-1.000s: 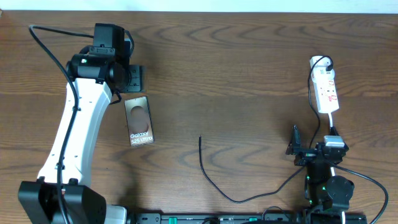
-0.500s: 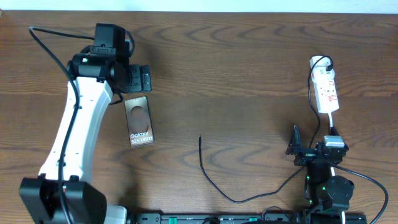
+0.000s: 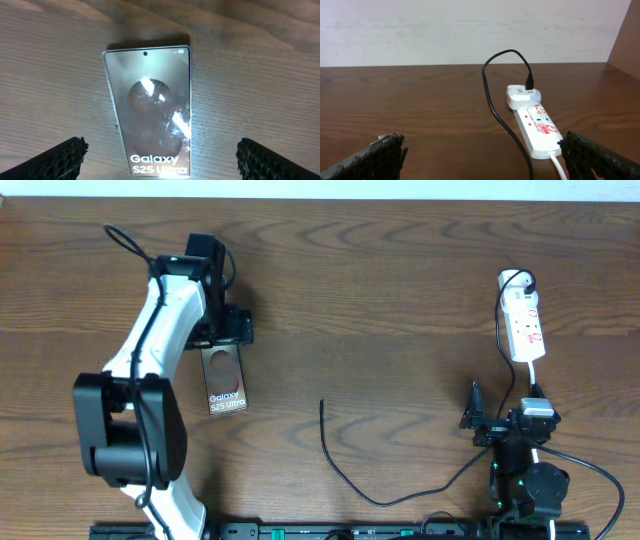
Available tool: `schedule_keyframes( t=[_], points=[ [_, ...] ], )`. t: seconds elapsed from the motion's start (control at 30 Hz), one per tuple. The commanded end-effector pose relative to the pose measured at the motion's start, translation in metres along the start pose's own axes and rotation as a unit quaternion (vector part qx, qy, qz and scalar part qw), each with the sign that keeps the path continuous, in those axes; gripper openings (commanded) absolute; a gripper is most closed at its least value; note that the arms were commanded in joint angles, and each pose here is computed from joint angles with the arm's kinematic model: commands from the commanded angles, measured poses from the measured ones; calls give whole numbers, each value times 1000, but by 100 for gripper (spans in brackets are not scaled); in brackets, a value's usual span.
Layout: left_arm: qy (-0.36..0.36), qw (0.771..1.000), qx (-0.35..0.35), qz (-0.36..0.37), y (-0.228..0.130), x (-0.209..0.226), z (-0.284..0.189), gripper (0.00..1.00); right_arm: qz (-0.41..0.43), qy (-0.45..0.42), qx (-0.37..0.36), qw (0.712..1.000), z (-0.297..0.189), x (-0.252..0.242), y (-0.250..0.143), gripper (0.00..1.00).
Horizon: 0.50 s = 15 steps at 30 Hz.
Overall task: Plug charger to phone and switch on socket
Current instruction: 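Lower the left gripper onto the phone and close on its sides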
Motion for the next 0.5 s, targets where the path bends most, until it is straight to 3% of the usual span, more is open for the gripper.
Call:
schedule_keyframes(
  t=[0.0, 0.47],
  points=[
    [-33, 999, 20, -7, -6, -12, 12, 98, 5, -6, -1, 1000, 0, -2, 0, 99],
    [-4, 998, 49, -34, -29, -2, 39, 98, 5, -6, -1, 1000, 0, -2, 0, 99]
  ],
)
Point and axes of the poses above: each gripper's point midway between its finger pads, its own z axis out along the fingers, its own x axis along the line the jaws close on, y = z × x, the point moved 1 cm from there along -z, back along the fingers, and after that the axes turned 6 degrees about z, right-handed, at the moved point
